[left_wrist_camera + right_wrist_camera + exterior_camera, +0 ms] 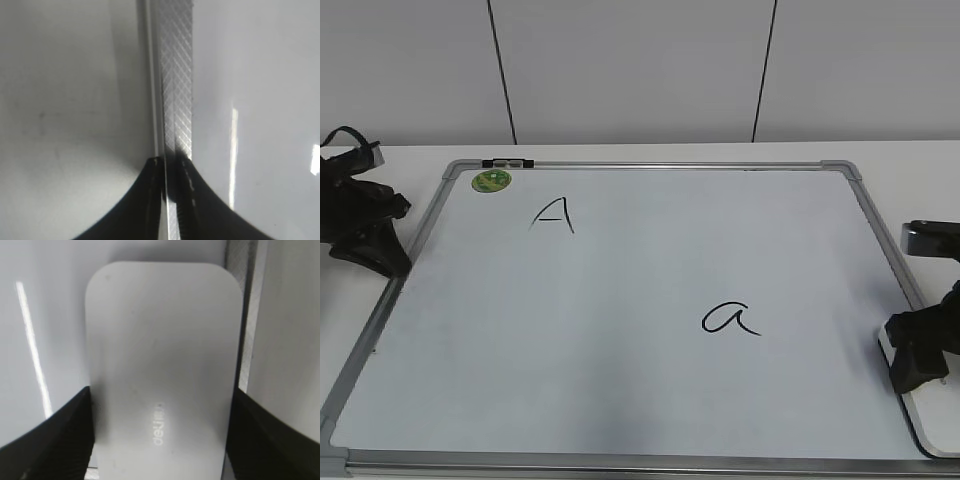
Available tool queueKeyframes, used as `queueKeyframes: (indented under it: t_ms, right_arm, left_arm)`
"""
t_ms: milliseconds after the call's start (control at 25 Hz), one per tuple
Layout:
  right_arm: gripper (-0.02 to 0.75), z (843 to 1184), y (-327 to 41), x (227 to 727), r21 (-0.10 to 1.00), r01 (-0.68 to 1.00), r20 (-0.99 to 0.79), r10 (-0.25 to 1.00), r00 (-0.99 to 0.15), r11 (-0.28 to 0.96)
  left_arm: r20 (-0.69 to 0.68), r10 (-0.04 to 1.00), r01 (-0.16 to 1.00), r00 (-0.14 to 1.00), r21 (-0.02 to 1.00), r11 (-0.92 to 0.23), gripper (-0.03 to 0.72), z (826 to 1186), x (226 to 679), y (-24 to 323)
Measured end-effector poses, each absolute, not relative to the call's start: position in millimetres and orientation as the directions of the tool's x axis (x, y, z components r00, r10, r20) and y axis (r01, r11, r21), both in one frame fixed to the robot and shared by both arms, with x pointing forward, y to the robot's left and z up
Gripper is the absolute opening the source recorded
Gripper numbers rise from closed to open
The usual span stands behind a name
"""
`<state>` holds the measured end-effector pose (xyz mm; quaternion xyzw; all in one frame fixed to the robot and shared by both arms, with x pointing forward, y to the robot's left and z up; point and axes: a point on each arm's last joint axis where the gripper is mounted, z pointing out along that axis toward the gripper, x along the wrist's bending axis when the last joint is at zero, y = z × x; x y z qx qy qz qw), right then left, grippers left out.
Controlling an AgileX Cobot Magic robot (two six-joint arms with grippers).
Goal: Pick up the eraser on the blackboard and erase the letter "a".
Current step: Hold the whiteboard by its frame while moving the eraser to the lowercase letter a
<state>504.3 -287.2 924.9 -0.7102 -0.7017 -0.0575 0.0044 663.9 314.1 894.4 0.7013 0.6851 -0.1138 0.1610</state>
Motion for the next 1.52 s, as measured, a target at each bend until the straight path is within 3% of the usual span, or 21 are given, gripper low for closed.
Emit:
queueKeyframes:
  t_ms: [960, 1520]
  right_arm:
    - [0.532, 925.5, -287.2, 504.3, 0.078, 0.997, 0.088, 0.996, 0.006, -0.013]
    - [0.531, 954.6, -285.7, 503.0, 0.136, 0.991, 0.101, 0.995, -0.007, -0.007]
  left_arm:
    - [-0.38, 0.924, 0.998, 0.035, 0.07, -0.009, 0.05, 894.4, 663.9, 314.1]
    - [-0.38, 0.924, 0.998, 0.035, 0.07, -0.009, 0.05, 894.4, 663.9, 314.1]
